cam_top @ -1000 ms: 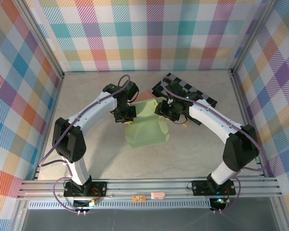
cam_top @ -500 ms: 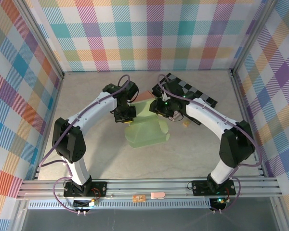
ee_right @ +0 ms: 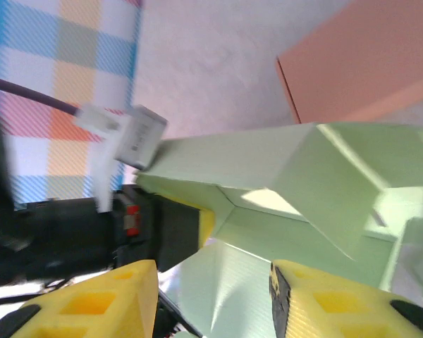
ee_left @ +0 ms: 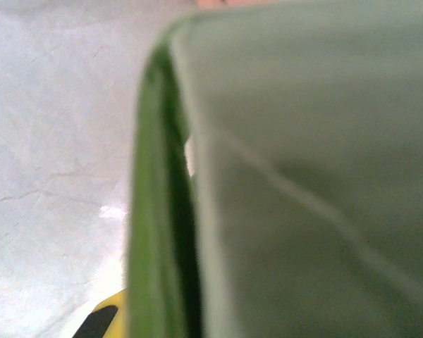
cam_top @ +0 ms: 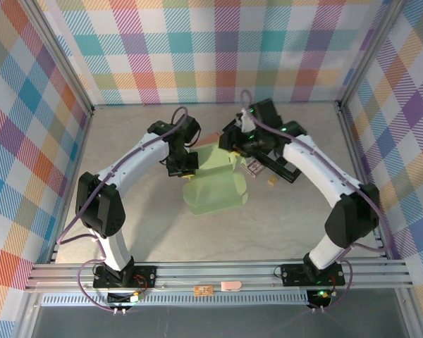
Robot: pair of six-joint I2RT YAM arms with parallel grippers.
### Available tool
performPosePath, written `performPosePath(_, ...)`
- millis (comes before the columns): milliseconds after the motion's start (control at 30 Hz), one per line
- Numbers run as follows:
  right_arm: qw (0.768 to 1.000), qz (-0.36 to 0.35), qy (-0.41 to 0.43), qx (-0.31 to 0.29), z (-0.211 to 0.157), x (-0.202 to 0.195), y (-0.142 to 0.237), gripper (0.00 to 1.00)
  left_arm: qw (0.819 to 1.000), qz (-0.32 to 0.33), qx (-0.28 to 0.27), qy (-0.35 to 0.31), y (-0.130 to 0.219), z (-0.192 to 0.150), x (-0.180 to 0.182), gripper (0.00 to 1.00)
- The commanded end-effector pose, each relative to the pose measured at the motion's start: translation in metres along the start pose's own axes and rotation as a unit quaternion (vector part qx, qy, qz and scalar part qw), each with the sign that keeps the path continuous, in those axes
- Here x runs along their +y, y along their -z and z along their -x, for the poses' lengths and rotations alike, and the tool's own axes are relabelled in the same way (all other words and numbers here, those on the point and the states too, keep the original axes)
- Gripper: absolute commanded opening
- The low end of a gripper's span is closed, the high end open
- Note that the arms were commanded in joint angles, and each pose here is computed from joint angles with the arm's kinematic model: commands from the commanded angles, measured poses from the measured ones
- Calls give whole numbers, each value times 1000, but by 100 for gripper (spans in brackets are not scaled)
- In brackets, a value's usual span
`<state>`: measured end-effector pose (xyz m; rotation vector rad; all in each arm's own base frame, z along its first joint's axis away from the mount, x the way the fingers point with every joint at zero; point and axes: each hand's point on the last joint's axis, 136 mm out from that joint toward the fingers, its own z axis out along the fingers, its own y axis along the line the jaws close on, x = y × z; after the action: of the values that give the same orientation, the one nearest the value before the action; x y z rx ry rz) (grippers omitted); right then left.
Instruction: Fold the paper box
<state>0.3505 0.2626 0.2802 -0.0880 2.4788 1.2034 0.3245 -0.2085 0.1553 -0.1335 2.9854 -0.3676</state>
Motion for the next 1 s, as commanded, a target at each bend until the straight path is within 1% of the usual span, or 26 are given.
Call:
performPosePath(0,996,83,6,-20,24,14,51,46,996,-85,-1,-32,2,21,-23,0)
performPosePath(100,993,100,-45,-54,48,-14,71,45,990,-135,1,-44,0,37,-34,0)
performPosePath(133,991,103,-58,-62,53,-21,75,44,989,-142,3,-42,-2,42,-34,0)
performPosePath(233,989,102,-79,-74,63,-42,73,44,984,-167,12,-59,-8,56,-40,0)
performPosePath(367,989,109,-95,-29,63,-67,46,43,979,-182,23,-86,-21,70,-44,0)
performPosePath(500,992,107,-68,-7,66,-84,29,42,977,-189,36,-95,-36,77,-44,0)
performPosePath(567,992,114,-51,0,68,-86,24,42,974,-195,44,-102,-39,77,-46,0)
performPosePath(767,986,165,-24,30,66,-87,11,43,974,-195,56,-104,-43,73,-44,0)
performPosePath(967,981,189,-3,34,61,-79,12,42,973,-198,60,-103,-43,72,-45,0)
